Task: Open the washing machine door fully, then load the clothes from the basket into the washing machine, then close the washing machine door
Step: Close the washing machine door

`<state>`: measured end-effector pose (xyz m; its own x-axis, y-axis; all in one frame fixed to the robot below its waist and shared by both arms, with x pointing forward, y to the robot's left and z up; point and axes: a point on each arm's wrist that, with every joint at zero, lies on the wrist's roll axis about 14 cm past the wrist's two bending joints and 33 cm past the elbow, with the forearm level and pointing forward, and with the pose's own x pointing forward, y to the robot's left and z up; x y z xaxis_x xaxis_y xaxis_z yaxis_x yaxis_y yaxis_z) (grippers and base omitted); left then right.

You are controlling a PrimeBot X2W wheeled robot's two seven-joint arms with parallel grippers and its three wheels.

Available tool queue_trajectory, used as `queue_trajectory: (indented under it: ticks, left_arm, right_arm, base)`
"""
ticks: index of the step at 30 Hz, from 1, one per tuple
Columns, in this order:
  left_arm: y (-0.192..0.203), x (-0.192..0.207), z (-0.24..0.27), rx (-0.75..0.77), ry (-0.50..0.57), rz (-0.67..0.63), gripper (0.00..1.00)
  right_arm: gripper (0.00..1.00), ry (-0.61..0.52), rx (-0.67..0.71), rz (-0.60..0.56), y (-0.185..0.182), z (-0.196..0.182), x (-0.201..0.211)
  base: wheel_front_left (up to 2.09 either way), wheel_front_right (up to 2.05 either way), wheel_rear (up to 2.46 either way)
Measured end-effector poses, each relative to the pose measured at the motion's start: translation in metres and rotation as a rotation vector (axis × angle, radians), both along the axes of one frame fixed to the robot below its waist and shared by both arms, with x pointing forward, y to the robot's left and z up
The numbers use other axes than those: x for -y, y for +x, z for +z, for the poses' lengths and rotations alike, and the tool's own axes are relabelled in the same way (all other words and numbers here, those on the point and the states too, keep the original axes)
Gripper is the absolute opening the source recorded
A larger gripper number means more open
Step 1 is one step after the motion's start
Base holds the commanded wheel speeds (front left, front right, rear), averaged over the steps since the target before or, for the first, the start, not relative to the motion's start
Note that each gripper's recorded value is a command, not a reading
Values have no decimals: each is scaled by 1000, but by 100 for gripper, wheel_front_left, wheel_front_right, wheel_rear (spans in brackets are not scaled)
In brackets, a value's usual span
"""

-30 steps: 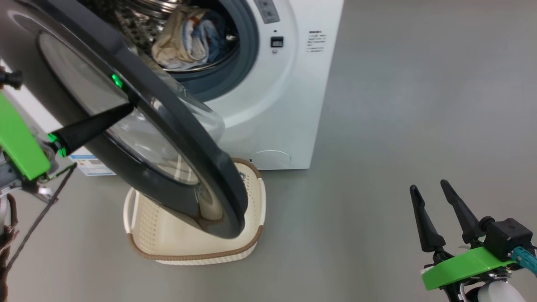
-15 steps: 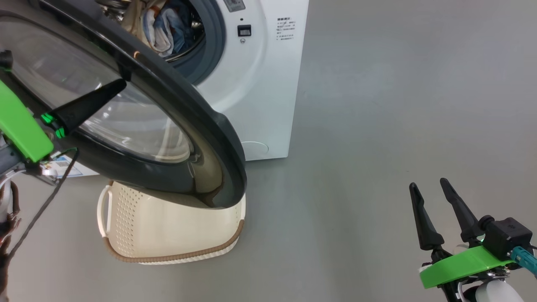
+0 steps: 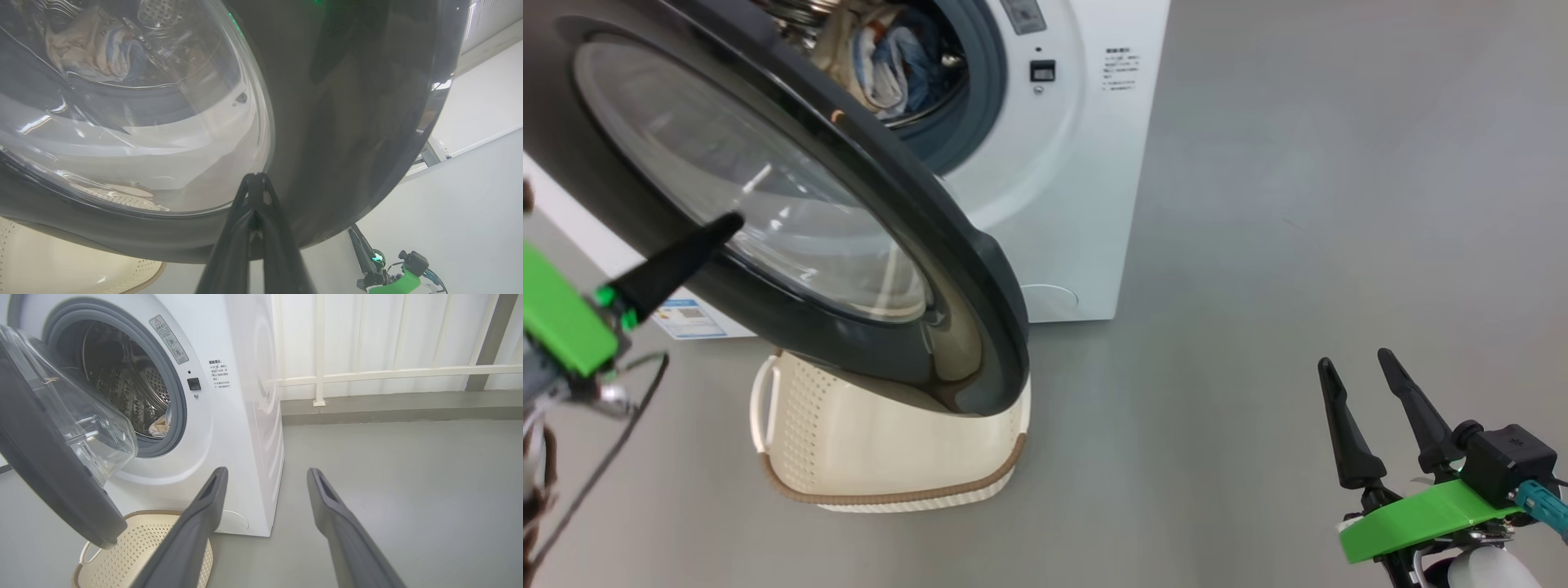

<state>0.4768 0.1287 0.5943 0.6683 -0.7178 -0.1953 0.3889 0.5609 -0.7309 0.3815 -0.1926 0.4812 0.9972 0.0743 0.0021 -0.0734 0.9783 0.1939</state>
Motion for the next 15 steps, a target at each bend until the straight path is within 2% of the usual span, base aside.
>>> queue_trajectory:
  ticks: [1, 3, 4, 15]
  left_arm:
    - [-2, -6, -4, -6, -3, 21, 4]
    - [-9, -16, -12, -27, -11, 53, 90]
    - [-11, -21, -17, -33, -11, 74, 100]
    - [-36, -72, -58, -81, -41, 313, 100]
  right_arm:
    - [100, 0, 3, 5, 0, 1, -1]
    - [100, 0, 8, 15, 2, 2, -4]
    - [100, 0, 10, 21, 2, 3, -6]
    - [100, -3, 24, 79, 8, 7, -24]
  base:
    - [0, 0, 0]
    - [0, 0, 0]
    - [0, 0, 0]
    - [0, 0, 0]
